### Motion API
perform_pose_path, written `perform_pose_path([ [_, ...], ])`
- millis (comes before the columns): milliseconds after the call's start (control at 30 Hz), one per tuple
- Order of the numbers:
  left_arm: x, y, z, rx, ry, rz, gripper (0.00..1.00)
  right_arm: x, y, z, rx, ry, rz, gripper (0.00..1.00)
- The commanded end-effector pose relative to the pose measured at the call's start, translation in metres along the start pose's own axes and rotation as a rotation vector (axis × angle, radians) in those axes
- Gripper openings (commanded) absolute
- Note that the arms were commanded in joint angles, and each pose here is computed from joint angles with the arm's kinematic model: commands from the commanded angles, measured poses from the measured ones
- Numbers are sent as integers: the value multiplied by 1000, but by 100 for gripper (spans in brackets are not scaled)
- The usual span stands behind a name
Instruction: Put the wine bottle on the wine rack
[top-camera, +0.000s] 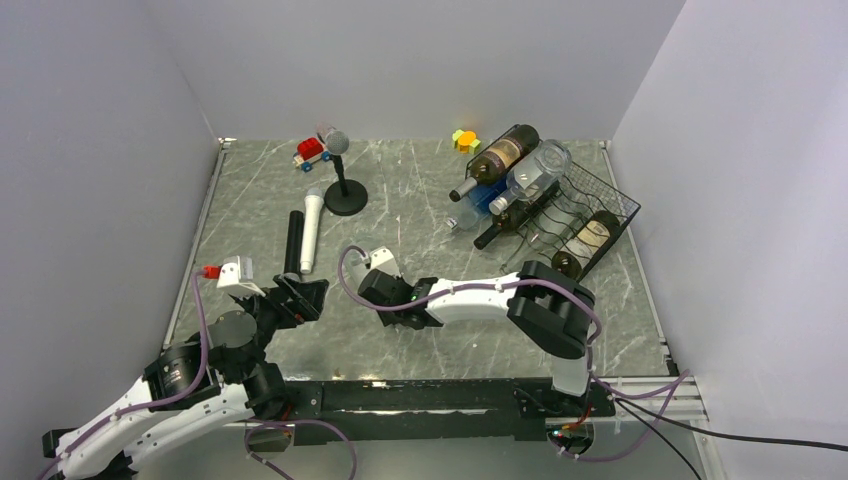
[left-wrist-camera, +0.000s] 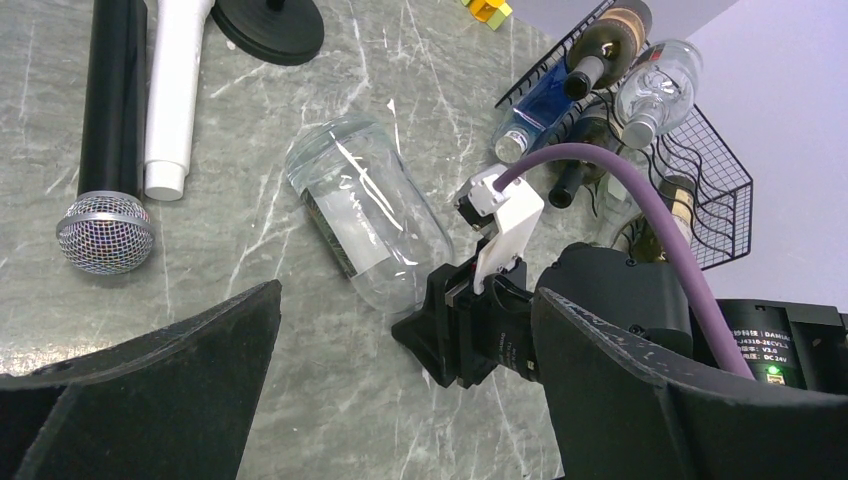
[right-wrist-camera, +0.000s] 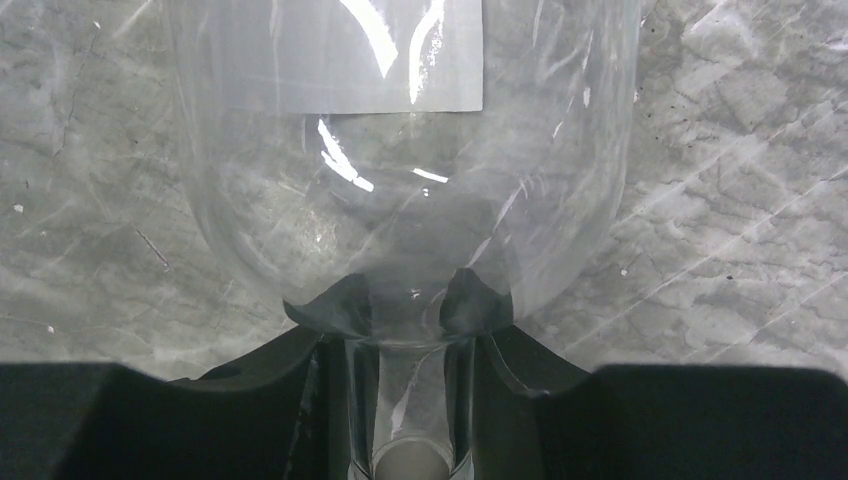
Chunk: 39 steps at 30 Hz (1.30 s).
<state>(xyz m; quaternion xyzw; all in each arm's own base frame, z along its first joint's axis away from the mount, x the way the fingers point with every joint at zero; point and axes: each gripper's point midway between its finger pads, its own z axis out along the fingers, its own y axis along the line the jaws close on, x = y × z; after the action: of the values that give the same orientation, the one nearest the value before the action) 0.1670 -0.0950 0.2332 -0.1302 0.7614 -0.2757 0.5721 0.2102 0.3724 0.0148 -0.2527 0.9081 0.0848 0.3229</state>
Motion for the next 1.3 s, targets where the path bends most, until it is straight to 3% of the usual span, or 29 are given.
perform_pose_path([
  [0, -8, -1, -1, 3, -32, -28, 99, -34, -15, -18, 50, -107, 11, 0],
  [333, -9, -1, -1, 5, -35, -29, 99, -110, -11, -87, -36, -316, 82, 0],
  [567, -10, 0, -2, 5, -38, -32, 99, -146, -41, -140, 23, -475, 159, 0],
  [833, -10, -1, -2, 7, -38, -30, 99, -154, -159, -196, 374, -630, 378, 0],
  [1033, -9, -1, -2, 7, -34, -27, 99, -122, -252, -220, 622, -624, 630, 0],
  [1267, -7, -1, -1, 4, -29, -28, 99, -93, -310, -222, 780, -580, 798, 0],
])
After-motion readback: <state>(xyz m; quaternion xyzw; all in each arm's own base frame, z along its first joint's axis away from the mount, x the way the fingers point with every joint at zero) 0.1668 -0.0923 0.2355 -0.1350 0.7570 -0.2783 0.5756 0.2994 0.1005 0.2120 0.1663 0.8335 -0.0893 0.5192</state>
